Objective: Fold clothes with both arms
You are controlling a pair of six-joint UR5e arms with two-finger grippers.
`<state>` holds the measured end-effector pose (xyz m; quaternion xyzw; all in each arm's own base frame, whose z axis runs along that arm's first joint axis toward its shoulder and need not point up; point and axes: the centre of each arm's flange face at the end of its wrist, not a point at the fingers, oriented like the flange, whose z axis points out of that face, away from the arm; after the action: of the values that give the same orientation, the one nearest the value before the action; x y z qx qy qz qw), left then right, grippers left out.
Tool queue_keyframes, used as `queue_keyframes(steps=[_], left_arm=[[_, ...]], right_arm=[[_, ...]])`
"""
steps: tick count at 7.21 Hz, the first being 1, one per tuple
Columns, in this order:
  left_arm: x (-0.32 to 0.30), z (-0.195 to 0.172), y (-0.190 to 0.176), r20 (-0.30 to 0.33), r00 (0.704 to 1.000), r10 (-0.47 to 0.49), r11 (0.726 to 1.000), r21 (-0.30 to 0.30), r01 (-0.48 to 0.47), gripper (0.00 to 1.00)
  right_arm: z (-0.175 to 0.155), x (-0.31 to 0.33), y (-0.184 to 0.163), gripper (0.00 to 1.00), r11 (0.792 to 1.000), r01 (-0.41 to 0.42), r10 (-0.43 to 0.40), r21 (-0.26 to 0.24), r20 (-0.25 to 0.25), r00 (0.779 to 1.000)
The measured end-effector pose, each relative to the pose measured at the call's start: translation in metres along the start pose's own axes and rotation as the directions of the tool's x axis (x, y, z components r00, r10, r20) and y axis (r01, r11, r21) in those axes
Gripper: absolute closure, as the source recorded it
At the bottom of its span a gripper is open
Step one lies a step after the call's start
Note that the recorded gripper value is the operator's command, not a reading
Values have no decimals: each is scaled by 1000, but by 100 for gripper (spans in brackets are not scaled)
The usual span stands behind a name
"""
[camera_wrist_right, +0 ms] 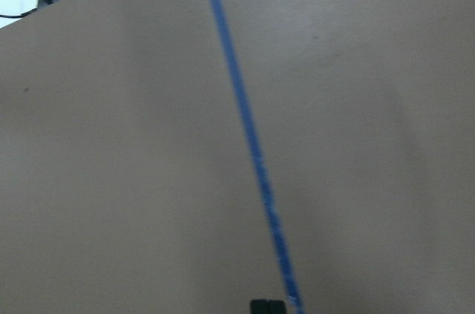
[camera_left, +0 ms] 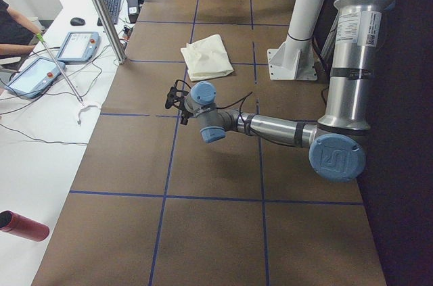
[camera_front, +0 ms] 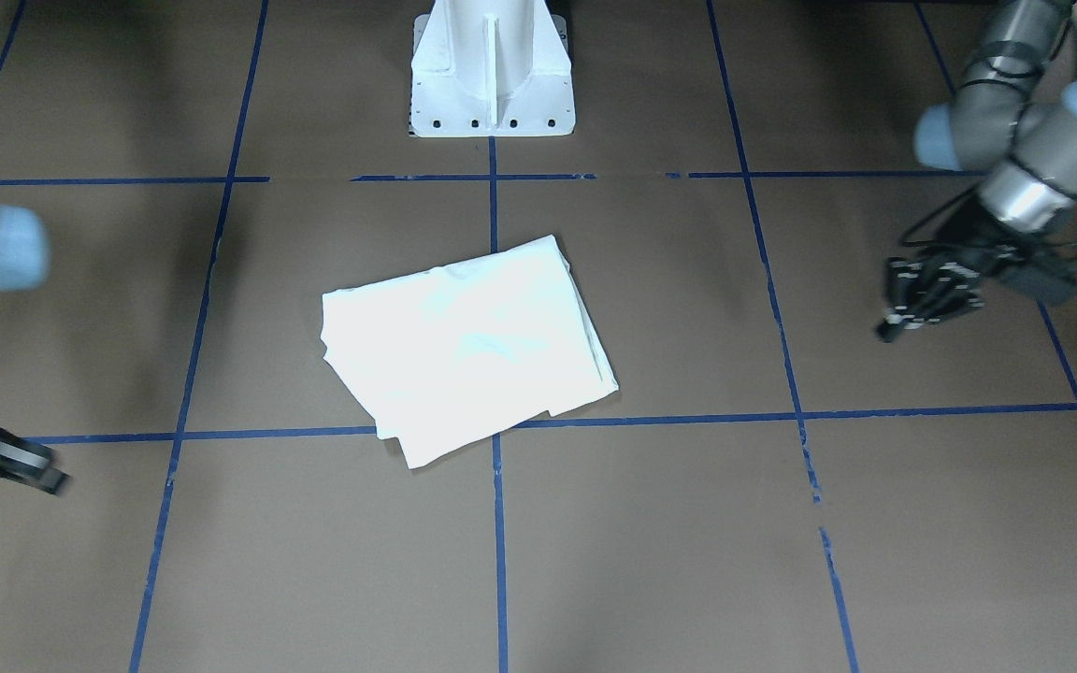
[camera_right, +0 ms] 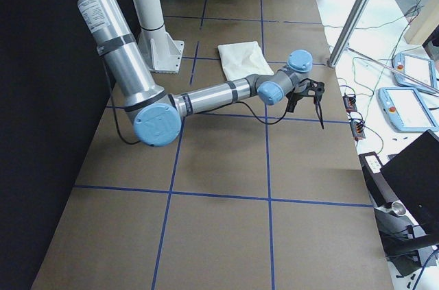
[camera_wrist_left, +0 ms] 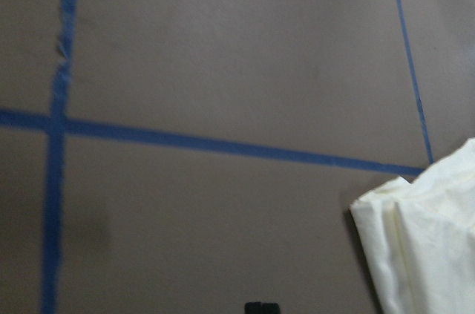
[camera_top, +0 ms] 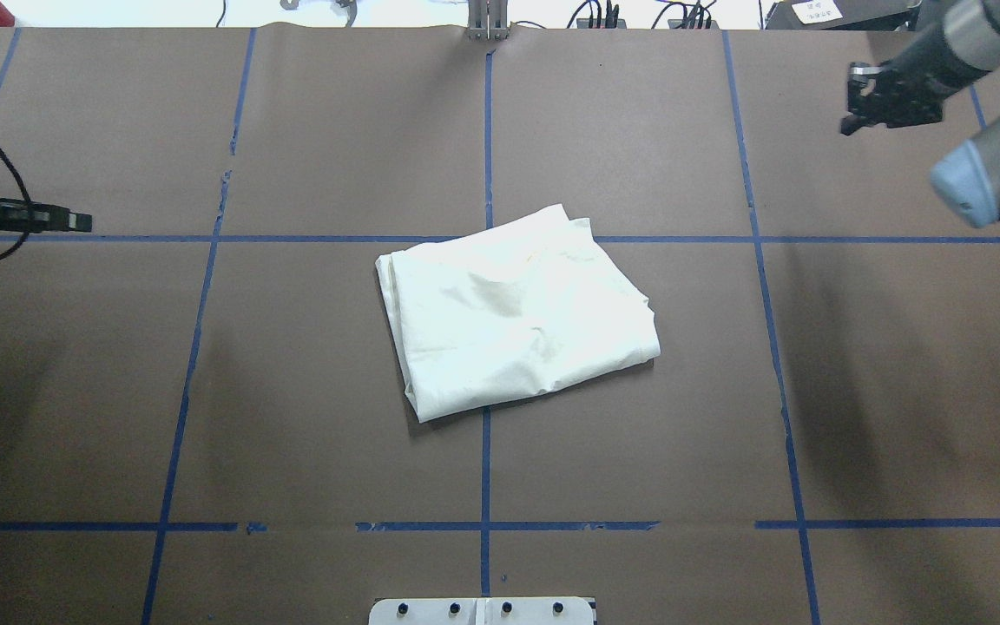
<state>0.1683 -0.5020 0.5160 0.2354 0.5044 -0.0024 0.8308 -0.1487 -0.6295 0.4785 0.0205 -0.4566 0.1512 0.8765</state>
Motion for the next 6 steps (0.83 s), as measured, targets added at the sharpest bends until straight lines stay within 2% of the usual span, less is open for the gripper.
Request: queue_keyframes(steps=[1,2,3,4,5,6], left_arm=[[-42,-29,-14,87,994,66,998,-9,-65,100],[-85,-58,-29,186,974,127,991,-54,-119,100],[-122,-86,-46,272,950,151,984,-136,-117,3],[-148,-109,-61,319,940,121,975,-215,-53,0],[-164,-128,-62,303,951,52,964,-264,31,0],[-171,-134,-54,256,967,-8,953,-291,85,0]], right_arm=[[-24,77,15,100,998,54,-54,9,-16,998],[-42,145,31,100,994,111,-111,15,-41,993],[-54,201,49,1,987,158,-158,3,-64,985],[-61,236,69,0,983,180,-181,-22,-70,981],[-66,245,85,0,981,188,-191,-49,-70,979],[-67,242,92,0,978,189,-196,-82,-77,978]])
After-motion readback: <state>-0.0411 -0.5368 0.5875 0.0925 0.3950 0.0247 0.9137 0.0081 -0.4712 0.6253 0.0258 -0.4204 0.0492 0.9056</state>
